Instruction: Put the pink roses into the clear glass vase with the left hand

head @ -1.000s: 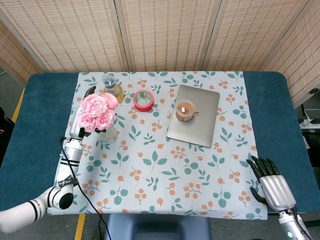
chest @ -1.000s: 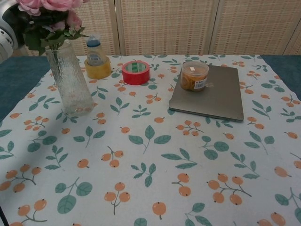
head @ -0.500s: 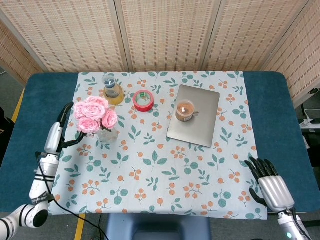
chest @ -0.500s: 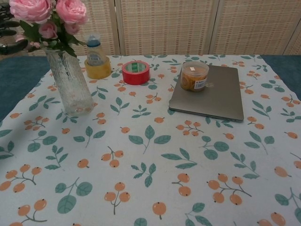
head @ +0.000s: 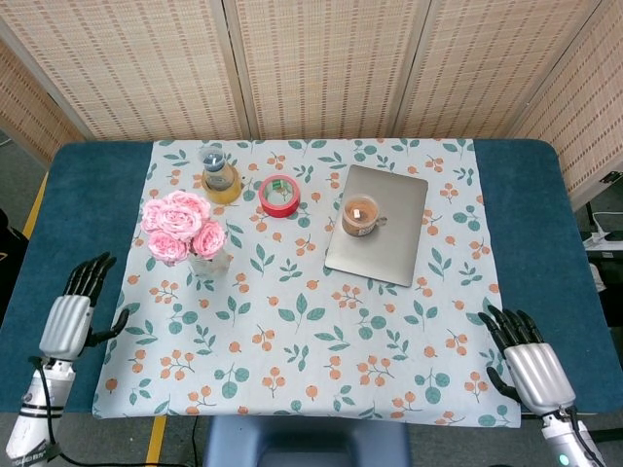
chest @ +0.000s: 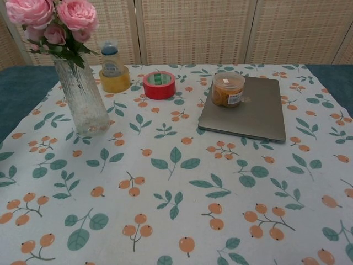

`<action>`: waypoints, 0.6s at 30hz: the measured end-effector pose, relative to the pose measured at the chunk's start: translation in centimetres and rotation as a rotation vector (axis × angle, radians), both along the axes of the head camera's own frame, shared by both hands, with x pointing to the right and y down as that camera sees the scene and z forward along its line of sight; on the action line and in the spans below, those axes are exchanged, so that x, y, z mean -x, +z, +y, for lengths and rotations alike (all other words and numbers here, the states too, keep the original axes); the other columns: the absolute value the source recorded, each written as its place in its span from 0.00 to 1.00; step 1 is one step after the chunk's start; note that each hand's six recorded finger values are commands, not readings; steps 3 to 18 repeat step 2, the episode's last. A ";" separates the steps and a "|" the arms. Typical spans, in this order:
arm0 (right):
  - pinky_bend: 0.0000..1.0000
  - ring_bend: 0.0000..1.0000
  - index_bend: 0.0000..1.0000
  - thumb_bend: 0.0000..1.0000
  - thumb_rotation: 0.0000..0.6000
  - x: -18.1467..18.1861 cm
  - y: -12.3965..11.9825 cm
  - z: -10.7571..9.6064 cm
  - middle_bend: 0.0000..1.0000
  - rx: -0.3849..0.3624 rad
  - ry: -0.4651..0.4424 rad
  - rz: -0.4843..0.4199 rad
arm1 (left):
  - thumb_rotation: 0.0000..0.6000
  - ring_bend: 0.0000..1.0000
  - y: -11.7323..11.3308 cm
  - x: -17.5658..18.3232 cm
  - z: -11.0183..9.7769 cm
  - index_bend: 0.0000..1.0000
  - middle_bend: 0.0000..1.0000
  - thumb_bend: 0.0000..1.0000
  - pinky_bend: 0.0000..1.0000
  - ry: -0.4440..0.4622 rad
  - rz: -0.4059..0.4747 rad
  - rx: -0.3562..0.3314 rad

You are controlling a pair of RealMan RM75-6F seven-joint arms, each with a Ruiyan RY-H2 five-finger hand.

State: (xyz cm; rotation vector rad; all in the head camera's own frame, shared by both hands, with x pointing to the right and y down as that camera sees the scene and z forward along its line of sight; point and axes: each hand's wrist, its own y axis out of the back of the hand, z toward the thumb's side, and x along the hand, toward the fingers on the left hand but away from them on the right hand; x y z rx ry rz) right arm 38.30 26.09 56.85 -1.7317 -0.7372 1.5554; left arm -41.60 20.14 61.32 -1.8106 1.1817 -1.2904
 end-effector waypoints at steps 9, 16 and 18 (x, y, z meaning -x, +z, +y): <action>0.00 0.00 0.00 0.29 1.00 -0.1 0.0 0.0 0.00 -0.005 0.005 0.009 | 1.00 0.00 0.0 0.7 2.0 0.00 0.00 0.39 0.03 0.043 -0.110 0.016; 0.00 0.00 0.00 0.29 1.00 -0.1 0.0 0.0 0.00 -0.005 0.005 0.009 | 1.00 0.00 0.0 0.7 2.0 0.00 0.00 0.39 0.03 0.043 -0.110 0.016; 0.00 0.00 0.00 0.29 1.00 -0.1 0.0 0.0 0.00 -0.005 0.005 0.009 | 1.00 0.00 0.0 0.7 2.0 0.00 0.00 0.39 0.03 0.043 -0.110 0.016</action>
